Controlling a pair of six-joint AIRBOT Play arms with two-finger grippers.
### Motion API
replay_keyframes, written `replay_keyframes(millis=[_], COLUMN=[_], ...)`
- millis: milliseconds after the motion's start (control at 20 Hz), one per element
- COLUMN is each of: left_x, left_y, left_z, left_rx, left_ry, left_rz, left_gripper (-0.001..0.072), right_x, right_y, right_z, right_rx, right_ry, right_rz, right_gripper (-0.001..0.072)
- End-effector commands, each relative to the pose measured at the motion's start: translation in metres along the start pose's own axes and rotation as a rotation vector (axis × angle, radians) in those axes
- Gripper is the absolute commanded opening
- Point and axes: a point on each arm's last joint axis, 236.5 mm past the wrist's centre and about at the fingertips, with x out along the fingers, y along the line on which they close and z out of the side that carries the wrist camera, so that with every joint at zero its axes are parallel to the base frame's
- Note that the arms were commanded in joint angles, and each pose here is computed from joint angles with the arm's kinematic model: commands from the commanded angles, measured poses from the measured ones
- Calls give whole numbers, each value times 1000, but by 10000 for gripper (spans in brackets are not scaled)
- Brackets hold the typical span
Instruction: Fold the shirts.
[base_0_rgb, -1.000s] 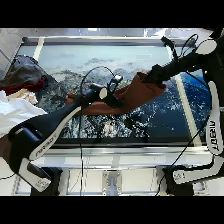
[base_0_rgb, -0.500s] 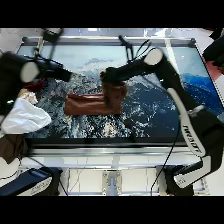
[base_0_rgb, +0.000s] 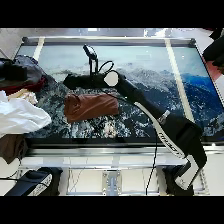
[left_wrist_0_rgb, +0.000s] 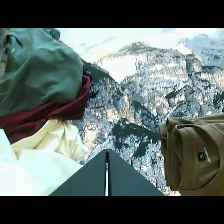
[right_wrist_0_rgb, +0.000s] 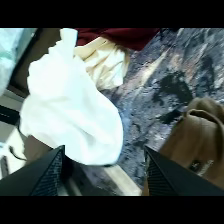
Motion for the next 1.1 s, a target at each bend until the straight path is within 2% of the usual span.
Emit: replay_keyframes(millis=[0, 150, 300, 450, 750, 850, 1050], left_x=[-4, -3, 3, 19, 47, 48, 48], left_y=[6, 5, 2, -7, -18, -18, -18], left_z=[-10, -11, -12, -15, -29, -30, -30], left_rx=[-8, -8, -5, 3, 26, 27, 27], left_ry=[36, 38, 52, 89, 180, 182, 182], left_rz=[12, 12, 4, -14, -28, -28, -28], left_gripper=[11, 11, 11, 11, 11, 10, 10], right_x=[-41, -122, -163, -151, -76, -59, -28], right_y=[-72, -186, -248, -273, -266, -269, -261], right_z=[-13, -47, -61, -80, -122, -132, -138], right_rx=[-123, 16, 202, 398, 664, 708, 678], right_ry=[202, 447, 460, 415, 436, 437, 411], right_rz=[-200, -457, -506, -429, -95, -70, -89], right_gripper=[553, 553, 555, 555, 558, 559, 558])
